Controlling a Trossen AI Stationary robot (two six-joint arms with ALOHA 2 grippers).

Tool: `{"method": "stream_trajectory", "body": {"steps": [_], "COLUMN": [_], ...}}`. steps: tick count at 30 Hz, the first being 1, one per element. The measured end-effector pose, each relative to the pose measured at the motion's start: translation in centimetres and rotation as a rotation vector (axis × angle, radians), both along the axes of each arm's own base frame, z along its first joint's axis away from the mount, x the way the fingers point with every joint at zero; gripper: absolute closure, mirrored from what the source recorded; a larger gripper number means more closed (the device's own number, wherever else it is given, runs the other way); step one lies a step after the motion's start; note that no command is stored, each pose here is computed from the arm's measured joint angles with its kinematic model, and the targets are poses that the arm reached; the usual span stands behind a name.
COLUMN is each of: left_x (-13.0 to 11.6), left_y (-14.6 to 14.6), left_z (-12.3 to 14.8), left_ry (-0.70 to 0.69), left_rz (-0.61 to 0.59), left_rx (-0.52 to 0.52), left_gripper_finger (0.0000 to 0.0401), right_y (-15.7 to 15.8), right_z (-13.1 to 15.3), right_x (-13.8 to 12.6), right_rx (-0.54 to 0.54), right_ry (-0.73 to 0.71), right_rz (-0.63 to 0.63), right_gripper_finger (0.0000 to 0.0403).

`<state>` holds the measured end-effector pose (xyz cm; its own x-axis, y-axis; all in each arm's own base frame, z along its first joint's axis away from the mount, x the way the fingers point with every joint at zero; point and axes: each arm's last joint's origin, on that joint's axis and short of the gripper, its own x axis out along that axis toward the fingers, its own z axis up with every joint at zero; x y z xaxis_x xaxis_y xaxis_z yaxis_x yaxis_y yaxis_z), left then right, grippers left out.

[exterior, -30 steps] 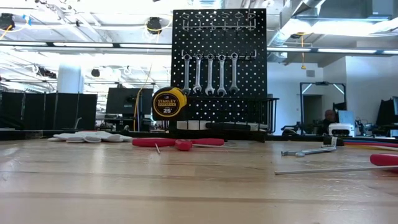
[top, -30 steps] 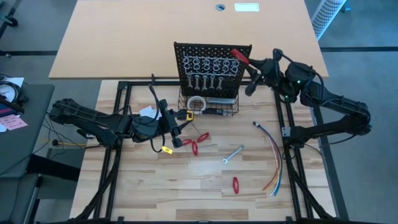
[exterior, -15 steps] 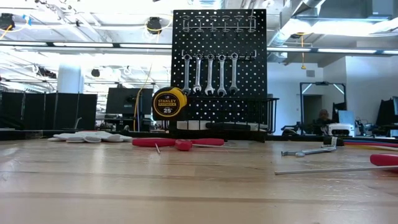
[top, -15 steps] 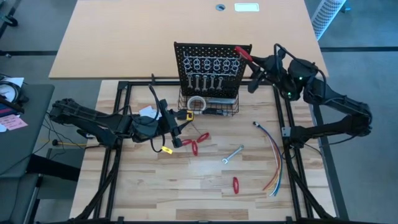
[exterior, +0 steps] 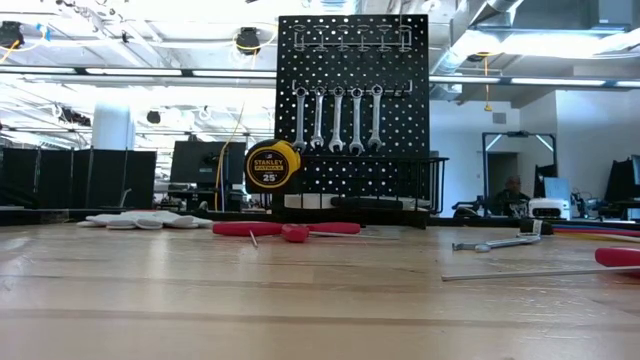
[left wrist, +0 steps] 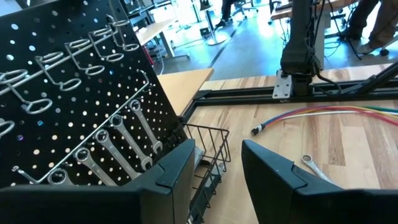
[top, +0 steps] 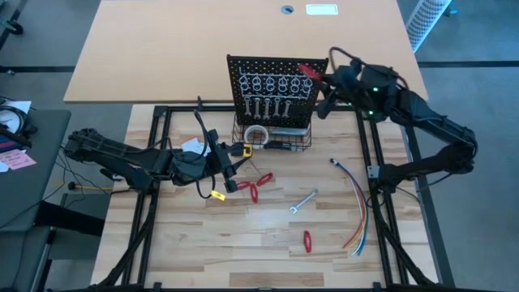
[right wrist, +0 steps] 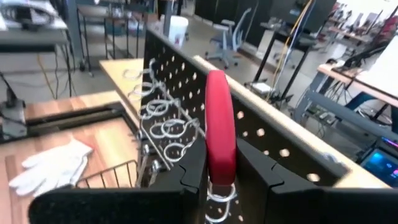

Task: Hang tools onto peg board
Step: Hang the red allen wrench on the peg board

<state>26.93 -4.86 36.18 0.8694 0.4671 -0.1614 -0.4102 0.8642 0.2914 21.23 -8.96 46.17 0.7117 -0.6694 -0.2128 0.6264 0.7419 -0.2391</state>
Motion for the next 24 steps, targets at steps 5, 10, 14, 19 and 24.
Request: {"method": "stream_trajectory", "body": {"steps": [5,10,14,19,24], "left_x": [0.0,0.0,0.0,0.0,0.0], "left_y": [0.0,0.0,0.0,0.0,0.0], "left_z": [-0.1,-0.1,-0.1,-0.1,-0.1], "left_ry": [0.011,0.013,0.012,0.007,0.006], "left_rz": [0.000,0.000,0.000,0.001,0.001], "left_rx": [0.003,0.003,0.003,-0.003,-0.004], "left_gripper_finger": [0.0271,0.0271,0.0271,0.0271,0.0271], "right_y": [-0.6,-0.5,-0.2,-0.3,-0.7], "right_z": [-0.4,0.0,0.3,-0.5,-1.2], "right_x": [0.3,-0.2,-0.9,-0.9,-0.7], "right_rx": [0.002,-0.004,0.002,0.046,0.067], "right_ry": [0.026,0.010,-0.015,0.055,0.099], "right_rz": [-0.018,-0.019,-0.023,-0.032,-0.044], "right_gripper_finger": [0.0337,0.0337,0.0337,0.0337,0.0337]}}
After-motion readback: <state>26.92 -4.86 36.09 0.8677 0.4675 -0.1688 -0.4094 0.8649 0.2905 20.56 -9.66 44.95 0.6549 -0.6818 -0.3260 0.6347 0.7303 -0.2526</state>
